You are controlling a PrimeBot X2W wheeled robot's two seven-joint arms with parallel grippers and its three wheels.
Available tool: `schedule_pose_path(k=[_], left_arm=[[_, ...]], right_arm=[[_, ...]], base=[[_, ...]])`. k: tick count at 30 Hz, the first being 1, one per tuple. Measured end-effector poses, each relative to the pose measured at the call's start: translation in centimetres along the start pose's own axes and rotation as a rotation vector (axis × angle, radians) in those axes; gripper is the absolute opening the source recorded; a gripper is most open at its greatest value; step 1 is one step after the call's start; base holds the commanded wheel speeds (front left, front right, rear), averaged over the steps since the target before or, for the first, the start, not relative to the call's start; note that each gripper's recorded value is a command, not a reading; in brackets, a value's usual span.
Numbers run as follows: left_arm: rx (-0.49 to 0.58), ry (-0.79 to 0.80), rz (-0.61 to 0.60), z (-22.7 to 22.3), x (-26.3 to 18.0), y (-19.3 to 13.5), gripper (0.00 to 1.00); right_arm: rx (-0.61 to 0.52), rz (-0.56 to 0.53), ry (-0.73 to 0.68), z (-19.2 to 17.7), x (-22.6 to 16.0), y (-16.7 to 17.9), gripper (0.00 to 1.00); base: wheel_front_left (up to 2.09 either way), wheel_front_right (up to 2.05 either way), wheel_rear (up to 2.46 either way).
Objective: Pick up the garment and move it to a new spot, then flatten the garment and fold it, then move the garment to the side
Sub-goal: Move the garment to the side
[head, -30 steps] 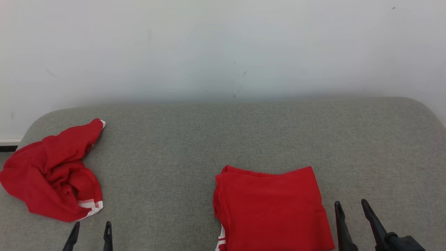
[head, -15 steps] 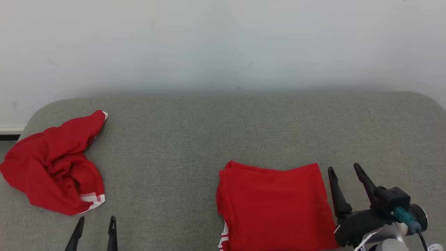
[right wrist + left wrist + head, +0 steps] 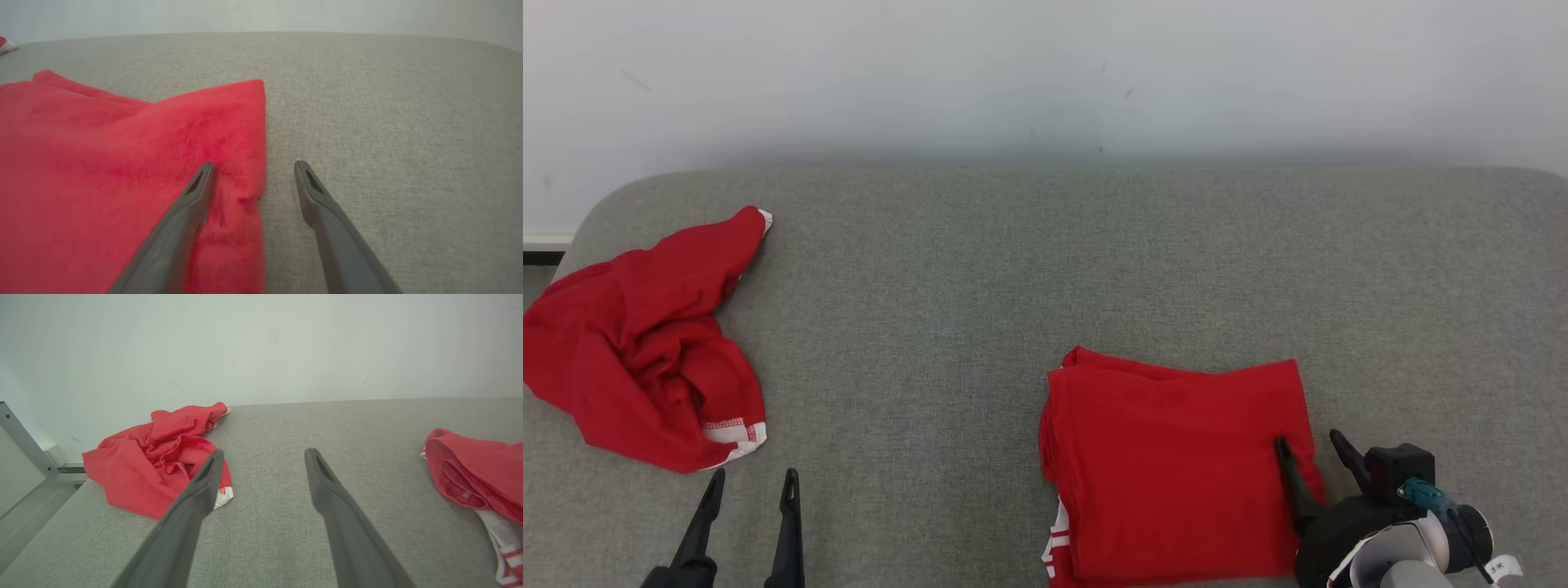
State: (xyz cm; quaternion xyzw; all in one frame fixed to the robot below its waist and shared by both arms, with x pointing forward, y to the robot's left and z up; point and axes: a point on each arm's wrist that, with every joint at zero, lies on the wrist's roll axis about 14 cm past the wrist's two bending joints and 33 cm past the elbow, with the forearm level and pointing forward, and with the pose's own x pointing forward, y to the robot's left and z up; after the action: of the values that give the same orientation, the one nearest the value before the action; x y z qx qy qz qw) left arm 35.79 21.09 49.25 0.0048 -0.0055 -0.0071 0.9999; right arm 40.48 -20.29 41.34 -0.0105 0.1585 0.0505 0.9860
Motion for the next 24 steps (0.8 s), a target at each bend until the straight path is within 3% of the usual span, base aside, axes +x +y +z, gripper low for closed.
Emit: schedule_pose_path(k=[8, 9, 10, 11, 18, 24], left_arm=[[-0.005, 0.004, 0.009, -0.2, 0.1, 0.1, 1.0], [-0.006, 0.003, 0.01, -0.2, 0.1, 0.1, 1.0], [-0.007, 0.003, 0.01, -0.2, 0.1, 0.1, 1.0], [-0.008, 0.003, 0.01, -0.2, 0.2, 0.1, 1.0], [-0.026, 0.018, -0.002, -0.8, 0.7, -0.5, 1.0], [-0.046, 0.025, -0.026, -1.3, 2.3, -1.3, 1.0]], right_arm=[[0.019, 0.034, 0.078, -2.6, 0.2, 1.5, 1.0], [0.028, 0.036, 0.085, -2.8, 0.1, 1.6, 0.93], [0.034, 0.038, 0.089, -2.9, 0.1, 1.7, 0.34], [0.038, 0.04, 0.09, -3.0, 0.1, 1.8, 0.0], [0.016, 0.062, 0.056, -1.3, 1.6, 1.9, 0.0], [0.021, 0.073, -0.056, 4.5, 5.9, 1.8, 0.0]], base=[[0.0, 0.0, 0.0], [0.0, 0.0, 0.0], [0.0, 0.0, 0.0], [0.0, 0.0, 0.0], [0.0, 0.0, 0.0], [0.0, 0.0, 0.0]])
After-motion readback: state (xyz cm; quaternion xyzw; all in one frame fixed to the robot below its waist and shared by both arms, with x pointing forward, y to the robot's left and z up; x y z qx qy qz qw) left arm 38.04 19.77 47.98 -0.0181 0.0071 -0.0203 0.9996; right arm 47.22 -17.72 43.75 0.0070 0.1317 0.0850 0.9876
